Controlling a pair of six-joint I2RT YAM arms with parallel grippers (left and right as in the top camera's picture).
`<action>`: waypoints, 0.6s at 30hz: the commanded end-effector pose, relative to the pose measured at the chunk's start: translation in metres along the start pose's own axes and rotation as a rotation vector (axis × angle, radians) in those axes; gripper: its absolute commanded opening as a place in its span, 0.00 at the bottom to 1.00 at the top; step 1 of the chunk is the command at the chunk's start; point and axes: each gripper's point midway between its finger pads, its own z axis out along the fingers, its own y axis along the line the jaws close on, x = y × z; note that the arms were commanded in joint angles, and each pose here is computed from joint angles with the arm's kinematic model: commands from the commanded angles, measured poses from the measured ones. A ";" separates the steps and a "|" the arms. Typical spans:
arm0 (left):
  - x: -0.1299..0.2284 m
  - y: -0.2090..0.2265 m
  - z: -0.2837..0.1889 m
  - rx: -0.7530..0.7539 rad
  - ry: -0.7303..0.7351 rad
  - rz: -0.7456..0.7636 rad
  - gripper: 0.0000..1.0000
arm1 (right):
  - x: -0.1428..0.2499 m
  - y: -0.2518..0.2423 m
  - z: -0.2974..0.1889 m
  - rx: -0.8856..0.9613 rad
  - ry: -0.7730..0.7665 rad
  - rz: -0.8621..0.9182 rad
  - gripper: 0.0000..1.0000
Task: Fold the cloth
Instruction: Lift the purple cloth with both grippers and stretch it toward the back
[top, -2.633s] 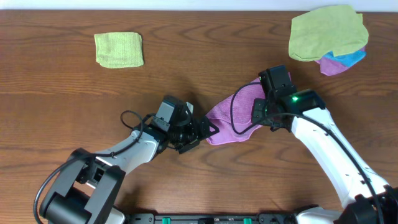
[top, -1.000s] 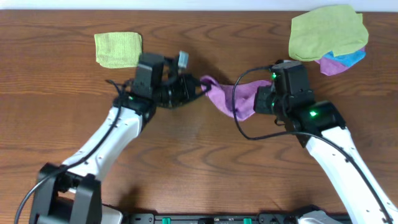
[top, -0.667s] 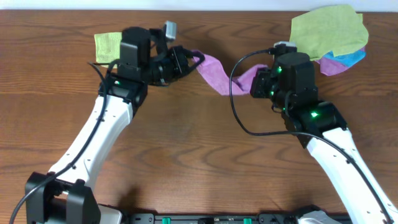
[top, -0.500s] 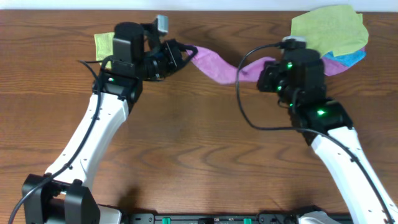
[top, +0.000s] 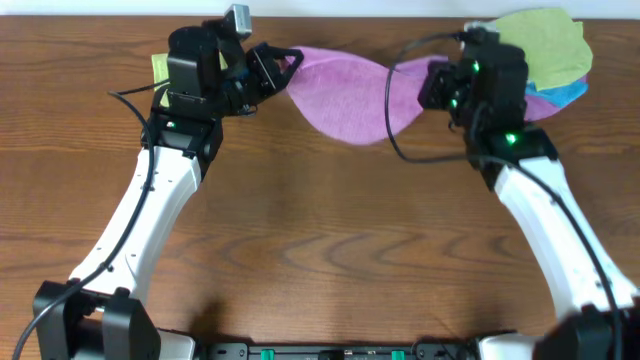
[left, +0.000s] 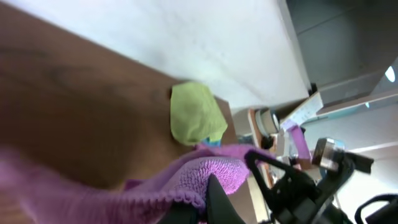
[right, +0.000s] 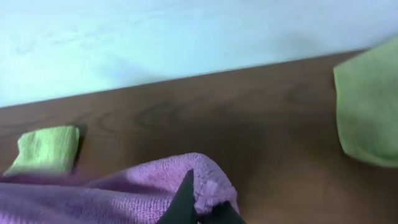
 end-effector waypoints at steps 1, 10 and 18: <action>-0.022 -0.002 0.008 -0.012 -0.059 0.032 0.06 | -0.034 0.010 0.011 -0.022 -0.053 -0.050 0.01; -0.060 0.006 0.036 -0.017 -0.079 0.057 0.05 | -0.064 0.009 0.042 0.020 -0.048 -0.137 0.02; -0.049 0.043 0.029 -0.135 0.028 0.094 0.06 | -0.044 -0.020 0.040 0.082 0.059 -0.142 0.02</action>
